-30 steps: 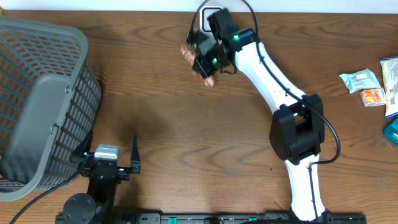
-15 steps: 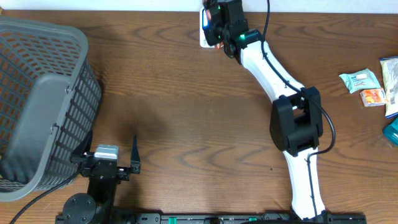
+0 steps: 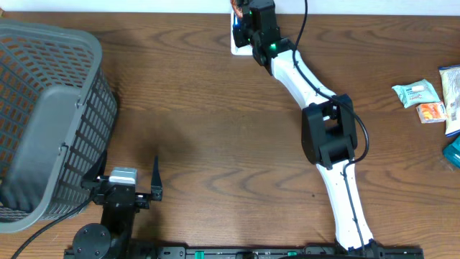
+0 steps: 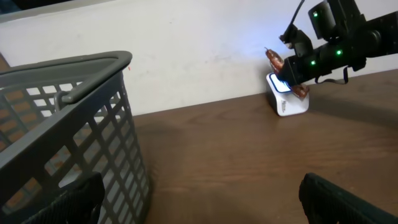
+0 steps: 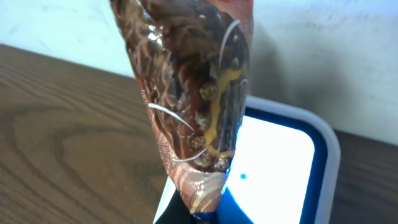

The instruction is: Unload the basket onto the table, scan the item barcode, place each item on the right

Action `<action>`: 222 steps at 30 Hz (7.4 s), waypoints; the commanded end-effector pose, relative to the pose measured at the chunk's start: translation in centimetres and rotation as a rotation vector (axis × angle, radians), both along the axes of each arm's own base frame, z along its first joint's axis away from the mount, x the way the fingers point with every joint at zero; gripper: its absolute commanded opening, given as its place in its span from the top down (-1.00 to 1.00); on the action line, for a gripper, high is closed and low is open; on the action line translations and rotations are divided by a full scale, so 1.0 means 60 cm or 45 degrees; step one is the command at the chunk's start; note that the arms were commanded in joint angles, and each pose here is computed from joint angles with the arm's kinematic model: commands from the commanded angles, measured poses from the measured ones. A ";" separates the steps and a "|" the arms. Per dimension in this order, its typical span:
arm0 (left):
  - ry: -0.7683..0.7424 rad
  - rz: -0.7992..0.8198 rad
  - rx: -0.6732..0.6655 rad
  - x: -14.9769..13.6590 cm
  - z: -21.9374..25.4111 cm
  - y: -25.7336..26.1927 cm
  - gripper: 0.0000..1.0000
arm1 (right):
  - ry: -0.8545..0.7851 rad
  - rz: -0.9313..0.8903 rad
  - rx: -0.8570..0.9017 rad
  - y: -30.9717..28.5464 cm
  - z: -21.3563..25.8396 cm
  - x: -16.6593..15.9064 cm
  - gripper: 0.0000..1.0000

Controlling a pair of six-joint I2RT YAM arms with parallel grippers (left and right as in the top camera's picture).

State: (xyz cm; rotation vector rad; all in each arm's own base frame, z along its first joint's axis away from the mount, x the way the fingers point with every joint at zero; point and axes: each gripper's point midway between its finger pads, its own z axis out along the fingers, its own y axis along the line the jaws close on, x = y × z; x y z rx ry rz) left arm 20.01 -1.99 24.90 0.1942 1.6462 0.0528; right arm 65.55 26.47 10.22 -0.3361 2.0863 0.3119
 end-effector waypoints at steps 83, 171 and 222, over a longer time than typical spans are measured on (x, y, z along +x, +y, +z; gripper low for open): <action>-0.009 -0.005 -0.008 -0.001 0.004 -0.001 -1.00 | -0.203 -0.626 -0.010 -0.464 0.702 -0.786 -0.99; -0.009 -0.005 -0.008 -0.001 0.004 -0.001 -1.00 | -0.578 -0.902 0.254 -0.536 0.094 -0.693 -0.98; 0.081 0.141 -0.018 0.073 -0.185 0.045 -1.00 | -0.578 -0.902 0.254 -0.536 0.094 -0.693 -0.99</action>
